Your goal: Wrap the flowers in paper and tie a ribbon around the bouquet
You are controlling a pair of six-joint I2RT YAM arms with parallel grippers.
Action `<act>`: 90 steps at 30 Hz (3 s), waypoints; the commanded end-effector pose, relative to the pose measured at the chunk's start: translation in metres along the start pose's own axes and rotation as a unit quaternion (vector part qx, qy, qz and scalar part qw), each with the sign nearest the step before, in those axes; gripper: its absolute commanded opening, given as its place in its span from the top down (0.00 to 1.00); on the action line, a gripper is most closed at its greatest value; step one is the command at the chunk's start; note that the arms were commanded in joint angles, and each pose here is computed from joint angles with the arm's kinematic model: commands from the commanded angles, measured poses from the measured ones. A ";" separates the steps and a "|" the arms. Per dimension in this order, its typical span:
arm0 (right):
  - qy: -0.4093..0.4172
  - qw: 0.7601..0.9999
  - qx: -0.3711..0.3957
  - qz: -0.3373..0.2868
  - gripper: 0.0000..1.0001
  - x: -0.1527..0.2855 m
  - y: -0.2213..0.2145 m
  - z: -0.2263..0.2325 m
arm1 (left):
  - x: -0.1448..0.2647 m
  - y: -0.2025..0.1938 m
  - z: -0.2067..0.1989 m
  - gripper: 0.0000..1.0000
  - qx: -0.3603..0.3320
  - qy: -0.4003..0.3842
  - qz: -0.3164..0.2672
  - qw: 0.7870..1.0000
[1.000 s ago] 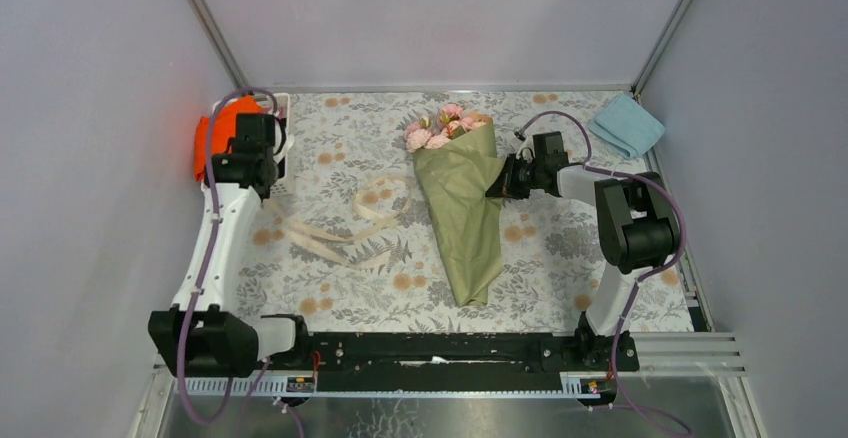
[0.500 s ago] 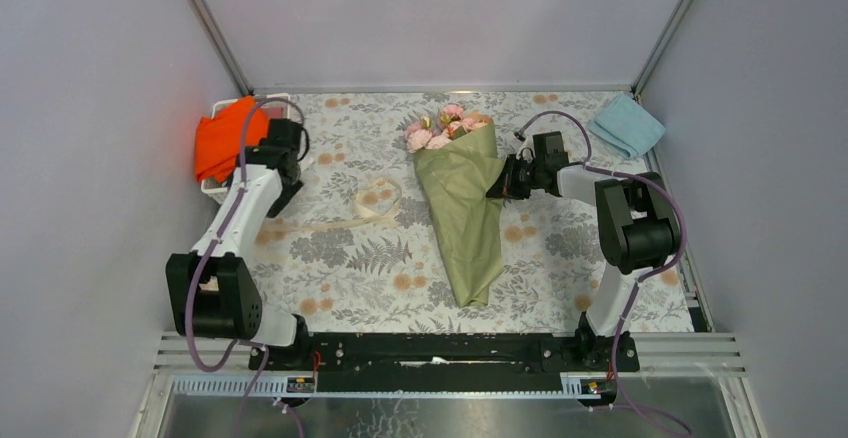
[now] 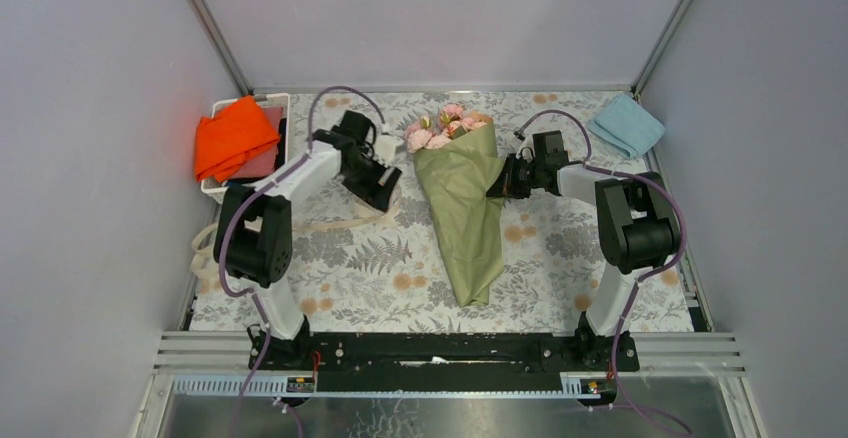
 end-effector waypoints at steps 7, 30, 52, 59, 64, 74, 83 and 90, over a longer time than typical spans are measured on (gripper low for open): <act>-0.007 1.000 0.022 -0.019 1.00 0.006 0.016 0.002 | -0.058 0.020 -0.037 0.22 -0.086 0.044 -0.015 0.995; -0.074 0.995 -0.026 -0.056 1.00 0.029 0.036 -0.045 | 0.093 0.021 -0.252 1.00 -0.320 -0.279 -0.067 0.903; -0.089 0.992 -0.055 -0.076 1.00 0.058 0.050 -0.061 | -0.032 -0.029 -0.070 1.00 -0.374 0.017 0.070 0.925; -0.074 0.993 -0.065 -0.066 1.00 0.054 0.039 -0.059 | -0.057 0.032 -0.078 0.43 -0.327 0.039 0.007 0.944; -0.069 0.993 -0.067 -0.065 1.00 0.054 0.035 -0.057 | -0.029 0.084 -0.115 0.04 -0.228 -0.043 -0.095 0.968; -0.063 0.993 -0.085 -0.045 1.00 0.046 0.013 -0.061 | -0.076 0.125 -0.167 0.01 0.056 -0.201 -0.128 0.970; -0.056 0.993 -0.091 -0.044 1.00 0.040 0.004 -0.063 | -0.141 0.118 -0.158 0.01 0.155 -0.198 -0.074 0.965; -0.070 0.991 -0.111 -0.028 0.66 0.030 -0.009 -0.074 | -0.158 0.108 -0.172 0.22 0.196 -0.253 -0.037 0.947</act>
Point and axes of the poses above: each gripper's point midway between its finger pads, its own x axis back along the fingers, its own z axis along the line the jaws close on, y = z × x, the point moved 1 cm from there along x, back along the fingers, and after that the axes turned 11 degrees about x, right-handed, at the moved point
